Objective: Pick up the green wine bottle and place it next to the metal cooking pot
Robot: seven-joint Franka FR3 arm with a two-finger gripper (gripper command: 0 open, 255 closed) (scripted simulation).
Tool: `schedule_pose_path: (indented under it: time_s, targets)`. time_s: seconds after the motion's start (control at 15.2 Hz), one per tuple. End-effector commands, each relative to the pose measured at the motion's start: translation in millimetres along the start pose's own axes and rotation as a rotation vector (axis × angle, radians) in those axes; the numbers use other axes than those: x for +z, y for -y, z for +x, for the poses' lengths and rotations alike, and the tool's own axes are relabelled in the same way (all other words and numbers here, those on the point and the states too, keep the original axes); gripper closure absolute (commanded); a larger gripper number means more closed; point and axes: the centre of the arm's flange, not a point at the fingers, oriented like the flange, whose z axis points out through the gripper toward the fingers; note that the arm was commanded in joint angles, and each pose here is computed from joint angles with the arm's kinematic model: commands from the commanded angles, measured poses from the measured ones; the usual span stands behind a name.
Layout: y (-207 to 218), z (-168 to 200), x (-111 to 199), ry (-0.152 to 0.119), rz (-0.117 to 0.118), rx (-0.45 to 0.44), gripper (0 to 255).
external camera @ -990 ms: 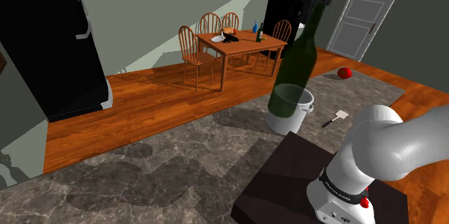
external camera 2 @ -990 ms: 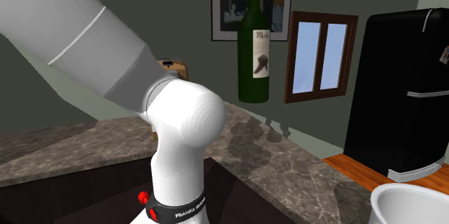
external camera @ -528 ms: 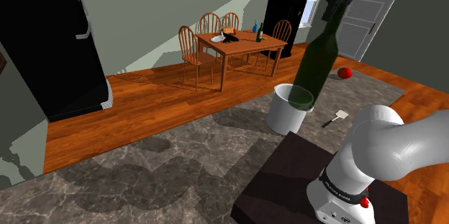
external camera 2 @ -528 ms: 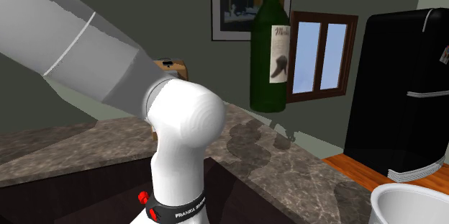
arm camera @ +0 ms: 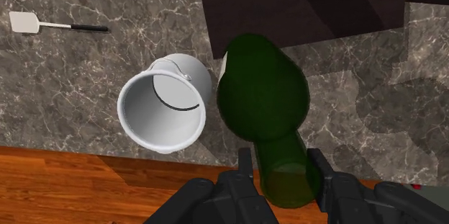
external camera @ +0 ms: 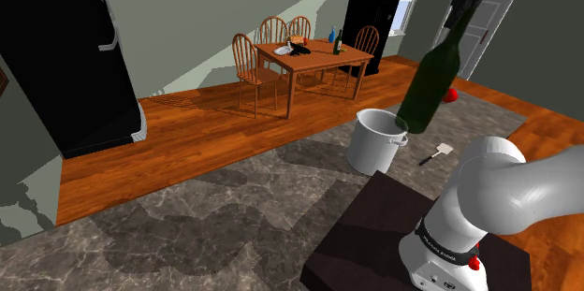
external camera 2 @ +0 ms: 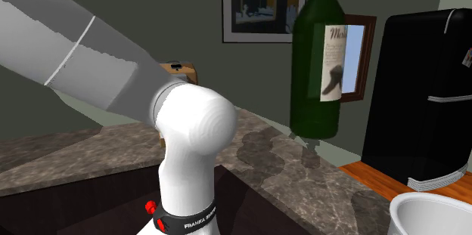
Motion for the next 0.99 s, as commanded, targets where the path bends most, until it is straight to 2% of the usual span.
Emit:
schedule_pose_path:
  time_s: [0.0,0.92]
  targets:
    - [-24.8,-6.3,-2.4,0.000,0.000,-0.001,255]
    - [-206.8,-37.6,-8.2,0.000,0.000,-0.001,255]
